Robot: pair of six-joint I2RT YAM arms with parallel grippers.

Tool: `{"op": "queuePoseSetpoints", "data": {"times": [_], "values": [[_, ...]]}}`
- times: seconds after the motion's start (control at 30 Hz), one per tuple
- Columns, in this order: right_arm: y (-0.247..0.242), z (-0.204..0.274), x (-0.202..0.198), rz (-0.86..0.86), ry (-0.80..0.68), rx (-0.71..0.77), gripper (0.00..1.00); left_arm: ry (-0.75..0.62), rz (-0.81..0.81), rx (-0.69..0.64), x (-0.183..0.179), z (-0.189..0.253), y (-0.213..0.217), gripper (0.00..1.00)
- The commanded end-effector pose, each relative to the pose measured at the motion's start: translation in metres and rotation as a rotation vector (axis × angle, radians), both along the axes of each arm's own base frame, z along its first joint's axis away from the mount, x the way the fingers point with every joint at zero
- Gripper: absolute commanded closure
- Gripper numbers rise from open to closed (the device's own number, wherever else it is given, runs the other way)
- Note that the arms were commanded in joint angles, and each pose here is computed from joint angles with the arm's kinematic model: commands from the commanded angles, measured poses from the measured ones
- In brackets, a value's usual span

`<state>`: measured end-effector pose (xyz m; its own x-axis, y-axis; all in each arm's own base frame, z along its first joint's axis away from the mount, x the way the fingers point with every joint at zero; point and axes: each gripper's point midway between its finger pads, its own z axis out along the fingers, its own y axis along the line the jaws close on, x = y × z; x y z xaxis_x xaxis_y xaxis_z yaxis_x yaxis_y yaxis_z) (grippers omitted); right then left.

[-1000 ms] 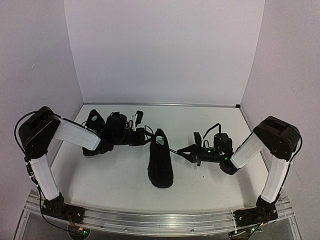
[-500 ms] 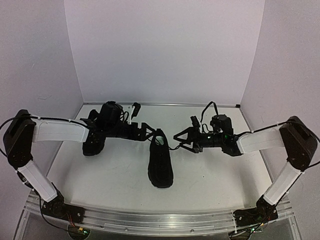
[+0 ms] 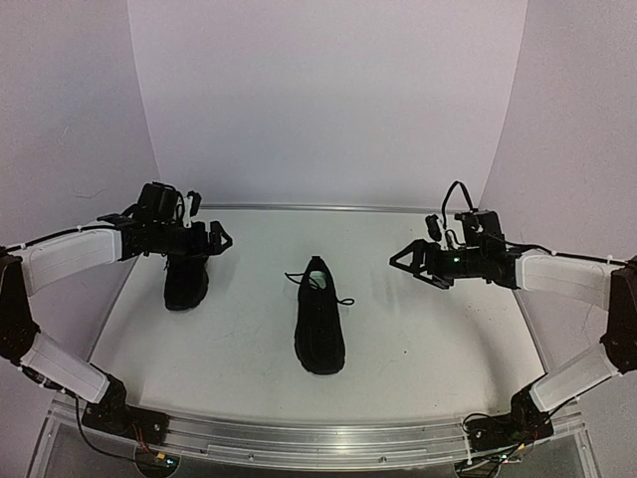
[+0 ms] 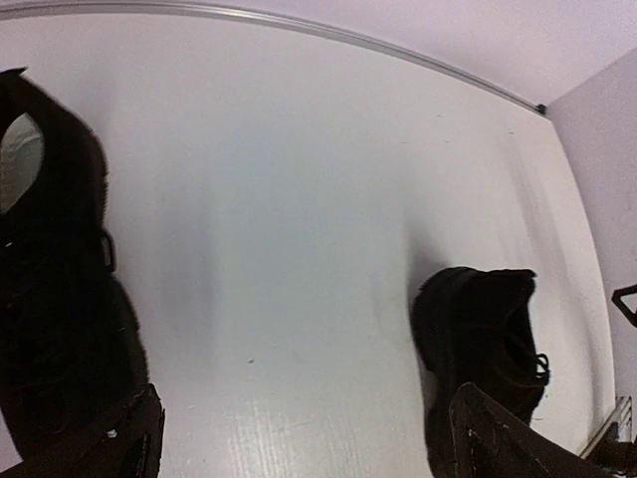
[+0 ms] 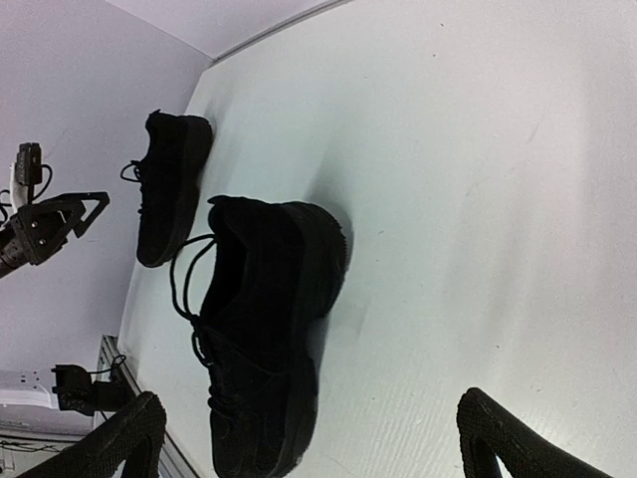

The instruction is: Tie the shoes

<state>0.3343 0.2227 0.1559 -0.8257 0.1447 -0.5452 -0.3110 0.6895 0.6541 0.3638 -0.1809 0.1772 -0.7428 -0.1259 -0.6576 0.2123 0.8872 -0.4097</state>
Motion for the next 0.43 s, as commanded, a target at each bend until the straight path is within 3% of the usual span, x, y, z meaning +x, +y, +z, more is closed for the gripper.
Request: {"op": "queuePoseSetpoints", "data": {"times": [0.0,0.17,0.4], "values": [[-0.008,-0.042,-0.005,0.029,0.057,-0.099,0.02,0.097,0.031,0.065,-0.015,-0.034,0.017,0.0],[-0.005,-0.056,-0.012,0.054,0.062,-0.08,0.02,0.132,0.048,0.077,-0.026,-0.055,0.023,0.0],[-0.002,-0.052,-0.014,0.067,0.05,-0.062,0.02,0.1,0.053,0.076,-0.026,-0.046,0.024,0.0]]}}
